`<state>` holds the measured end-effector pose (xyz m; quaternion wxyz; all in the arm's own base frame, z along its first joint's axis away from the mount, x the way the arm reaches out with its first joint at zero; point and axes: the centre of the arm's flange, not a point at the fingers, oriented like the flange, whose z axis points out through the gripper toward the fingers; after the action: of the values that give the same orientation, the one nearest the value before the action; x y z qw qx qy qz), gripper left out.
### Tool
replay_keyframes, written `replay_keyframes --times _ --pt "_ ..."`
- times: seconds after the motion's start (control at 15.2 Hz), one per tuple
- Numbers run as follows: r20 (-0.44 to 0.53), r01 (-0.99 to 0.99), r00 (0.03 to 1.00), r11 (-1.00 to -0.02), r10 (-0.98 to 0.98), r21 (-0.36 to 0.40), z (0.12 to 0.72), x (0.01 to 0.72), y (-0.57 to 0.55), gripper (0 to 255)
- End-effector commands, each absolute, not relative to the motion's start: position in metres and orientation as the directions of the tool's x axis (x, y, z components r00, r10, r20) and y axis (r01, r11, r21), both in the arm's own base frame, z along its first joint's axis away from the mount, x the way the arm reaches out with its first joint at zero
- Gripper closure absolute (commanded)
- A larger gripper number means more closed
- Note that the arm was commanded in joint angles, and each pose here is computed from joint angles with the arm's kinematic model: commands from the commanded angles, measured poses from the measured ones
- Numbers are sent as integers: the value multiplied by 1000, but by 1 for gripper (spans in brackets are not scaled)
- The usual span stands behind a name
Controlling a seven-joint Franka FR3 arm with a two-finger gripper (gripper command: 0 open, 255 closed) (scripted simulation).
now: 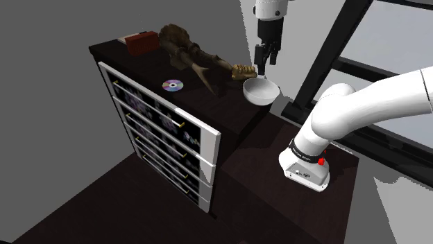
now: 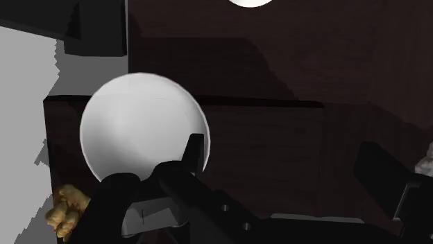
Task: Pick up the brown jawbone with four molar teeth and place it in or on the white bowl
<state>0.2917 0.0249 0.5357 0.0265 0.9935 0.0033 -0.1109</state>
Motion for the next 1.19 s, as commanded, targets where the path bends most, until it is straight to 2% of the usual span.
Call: replay_keyframes --times 0.0,0.53,1.12 --pt "-220 12 975 -999 1 52 536 292 25 0" --pt "-116 205 974 -976 196 71 486 303 -55 0" --pt "-5 407 912 -906 409 116 434 341 -141 0"
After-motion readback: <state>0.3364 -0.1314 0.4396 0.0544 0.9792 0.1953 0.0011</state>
